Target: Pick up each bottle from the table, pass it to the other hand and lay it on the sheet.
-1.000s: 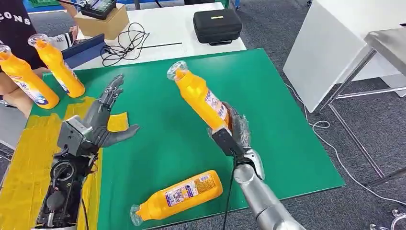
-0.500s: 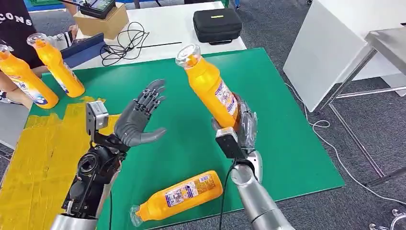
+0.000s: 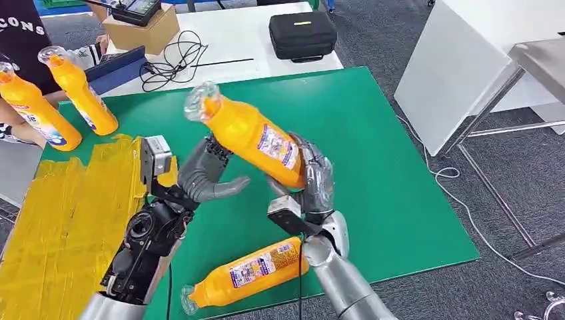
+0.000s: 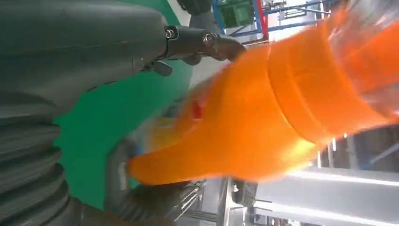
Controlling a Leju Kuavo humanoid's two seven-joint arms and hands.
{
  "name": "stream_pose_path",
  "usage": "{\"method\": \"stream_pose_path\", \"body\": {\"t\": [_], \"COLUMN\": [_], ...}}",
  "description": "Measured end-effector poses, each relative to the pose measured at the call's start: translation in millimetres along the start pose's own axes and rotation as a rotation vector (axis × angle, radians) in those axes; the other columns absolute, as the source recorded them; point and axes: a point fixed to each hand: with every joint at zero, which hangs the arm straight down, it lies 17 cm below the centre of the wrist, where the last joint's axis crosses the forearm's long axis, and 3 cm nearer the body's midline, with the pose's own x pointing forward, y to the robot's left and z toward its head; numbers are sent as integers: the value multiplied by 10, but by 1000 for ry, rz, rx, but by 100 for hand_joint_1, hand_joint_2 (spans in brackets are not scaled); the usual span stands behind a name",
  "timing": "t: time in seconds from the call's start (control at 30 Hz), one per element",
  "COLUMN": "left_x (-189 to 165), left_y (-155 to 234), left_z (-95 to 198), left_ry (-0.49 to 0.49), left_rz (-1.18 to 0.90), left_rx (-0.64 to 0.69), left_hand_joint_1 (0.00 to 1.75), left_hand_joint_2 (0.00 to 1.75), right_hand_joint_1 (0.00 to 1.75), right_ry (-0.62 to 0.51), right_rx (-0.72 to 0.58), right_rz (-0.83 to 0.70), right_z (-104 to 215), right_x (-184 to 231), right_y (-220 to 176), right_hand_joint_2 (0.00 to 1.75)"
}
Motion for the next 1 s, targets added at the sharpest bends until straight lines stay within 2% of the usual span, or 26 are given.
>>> {"method": "stream_pose_path", "body": {"t": [0.3,0.6,0.87,0.9,0.93,0.97,1.0], "left_x": [-6,-85,-163,-158,-158,-144,-139], "left_y": [102,408,501,521,541,567,595], "left_z": [-17,150,237,247,263,278,299], "left_ry": [-10,-3,10,6,2,-8,-15], "left_rz": [49,80,88,90,94,102,109], "left_rx": [38,110,143,150,157,167,177], "left_hand_joint_1": [0,0,0,14,148,175,175], "left_hand_joint_2": [175,175,175,175,175,175,175], "right_hand_joint_1": [175,175,175,175,175,175,175], "right_ry": [-64,-53,-55,-48,-42,-38,-38], "right_rx": [164,391,469,491,507,525,539], "right_rz": [-56,-40,-19,-22,-24,-24,-23], "right_z": [107,262,315,331,338,353,358], "right_x": [370,403,360,346,338,333,337], "right_y": [572,1204,1375,1412,1438,1469,1493], "right_hand_joint_2": [175,175,175,175,175,175,175]}}
